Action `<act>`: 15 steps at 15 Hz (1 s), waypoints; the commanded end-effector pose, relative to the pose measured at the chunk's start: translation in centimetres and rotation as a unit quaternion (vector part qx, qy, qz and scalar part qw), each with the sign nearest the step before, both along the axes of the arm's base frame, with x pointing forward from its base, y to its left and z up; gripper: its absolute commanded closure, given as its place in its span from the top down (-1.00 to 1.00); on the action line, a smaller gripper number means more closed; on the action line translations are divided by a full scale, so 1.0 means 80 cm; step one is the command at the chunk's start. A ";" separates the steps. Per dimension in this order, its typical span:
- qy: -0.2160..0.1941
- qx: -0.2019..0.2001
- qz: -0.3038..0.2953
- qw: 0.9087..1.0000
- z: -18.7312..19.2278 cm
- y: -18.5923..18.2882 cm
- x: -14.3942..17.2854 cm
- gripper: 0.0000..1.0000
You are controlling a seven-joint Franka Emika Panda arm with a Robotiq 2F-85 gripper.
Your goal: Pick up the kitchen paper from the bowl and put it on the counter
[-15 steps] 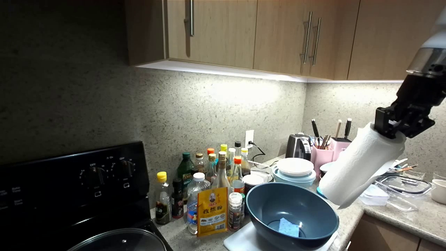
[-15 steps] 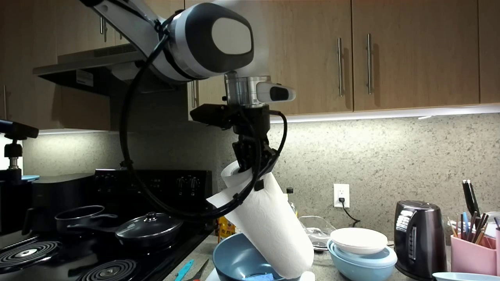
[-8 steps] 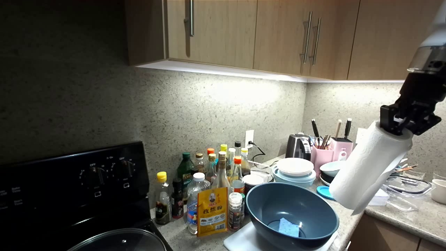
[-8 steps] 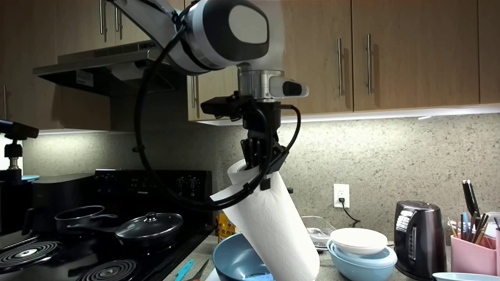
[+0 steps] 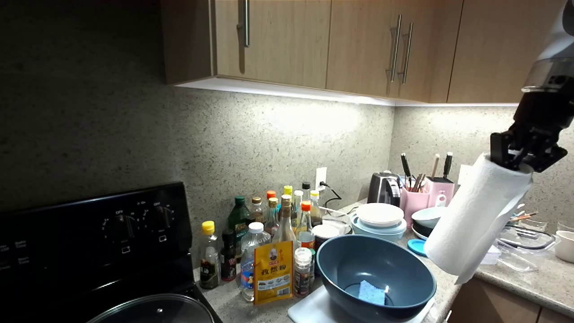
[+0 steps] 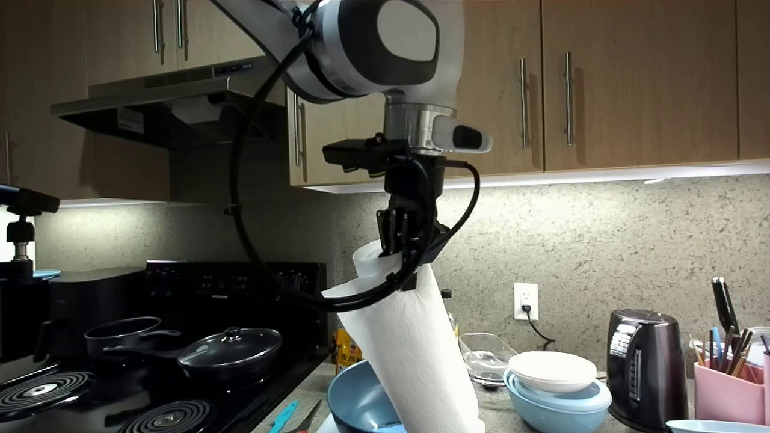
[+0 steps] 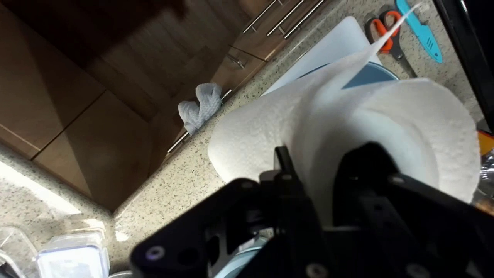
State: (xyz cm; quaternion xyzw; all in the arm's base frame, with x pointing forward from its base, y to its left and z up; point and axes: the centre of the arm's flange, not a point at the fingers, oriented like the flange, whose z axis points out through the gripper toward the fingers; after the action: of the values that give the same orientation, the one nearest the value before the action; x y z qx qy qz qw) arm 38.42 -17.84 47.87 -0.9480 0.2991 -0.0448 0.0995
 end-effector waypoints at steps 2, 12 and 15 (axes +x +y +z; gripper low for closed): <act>0.015 0.026 0.012 0.999 0.005 -0.022 0.010 -0.93; 0.011 0.011 0.000 1.000 0.002 -0.019 0.006 -0.74; 0.011 0.011 0.000 1.000 0.002 -0.019 0.006 -0.93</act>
State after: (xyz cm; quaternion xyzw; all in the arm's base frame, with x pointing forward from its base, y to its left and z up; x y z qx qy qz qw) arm 38.92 -19.35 48.04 -0.9472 0.3006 -0.0313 0.1068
